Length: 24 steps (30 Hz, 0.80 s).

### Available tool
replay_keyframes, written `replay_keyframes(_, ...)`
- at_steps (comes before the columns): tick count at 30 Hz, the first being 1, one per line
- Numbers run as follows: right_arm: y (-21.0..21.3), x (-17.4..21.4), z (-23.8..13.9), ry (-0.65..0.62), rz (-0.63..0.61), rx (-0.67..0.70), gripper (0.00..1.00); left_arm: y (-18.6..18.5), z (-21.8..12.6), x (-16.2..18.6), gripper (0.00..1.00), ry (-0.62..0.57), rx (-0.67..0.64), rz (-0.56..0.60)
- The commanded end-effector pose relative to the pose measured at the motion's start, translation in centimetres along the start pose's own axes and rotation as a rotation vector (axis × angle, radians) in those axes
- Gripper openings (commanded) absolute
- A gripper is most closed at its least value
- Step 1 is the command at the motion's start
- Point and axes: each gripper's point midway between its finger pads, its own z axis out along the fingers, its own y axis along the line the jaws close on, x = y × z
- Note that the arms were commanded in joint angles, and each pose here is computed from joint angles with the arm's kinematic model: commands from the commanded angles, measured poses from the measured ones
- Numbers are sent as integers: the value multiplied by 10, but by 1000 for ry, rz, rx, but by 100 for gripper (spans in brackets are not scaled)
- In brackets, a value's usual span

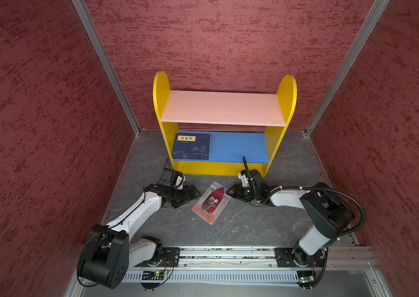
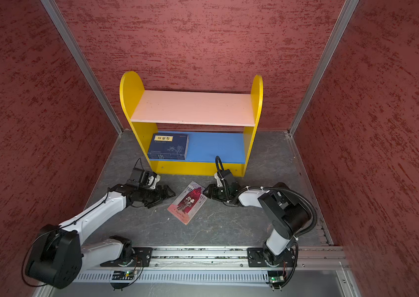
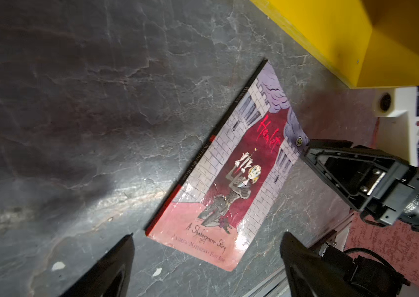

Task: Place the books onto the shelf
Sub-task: 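Move both grippers down to opposite edges of the Hamlet book, then squeeze the Hamlet book between both grippers, tilting it up on edge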

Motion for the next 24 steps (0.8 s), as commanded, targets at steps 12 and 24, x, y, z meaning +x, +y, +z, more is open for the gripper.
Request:
replay_keyframes(12,17,28,-54,-56,149,-76,56,-7,34,-8,87,37,17,87)
replay_keyframes(24,16,42,-28,26,151,-51,57,-4,50,19,89,104,32,117)
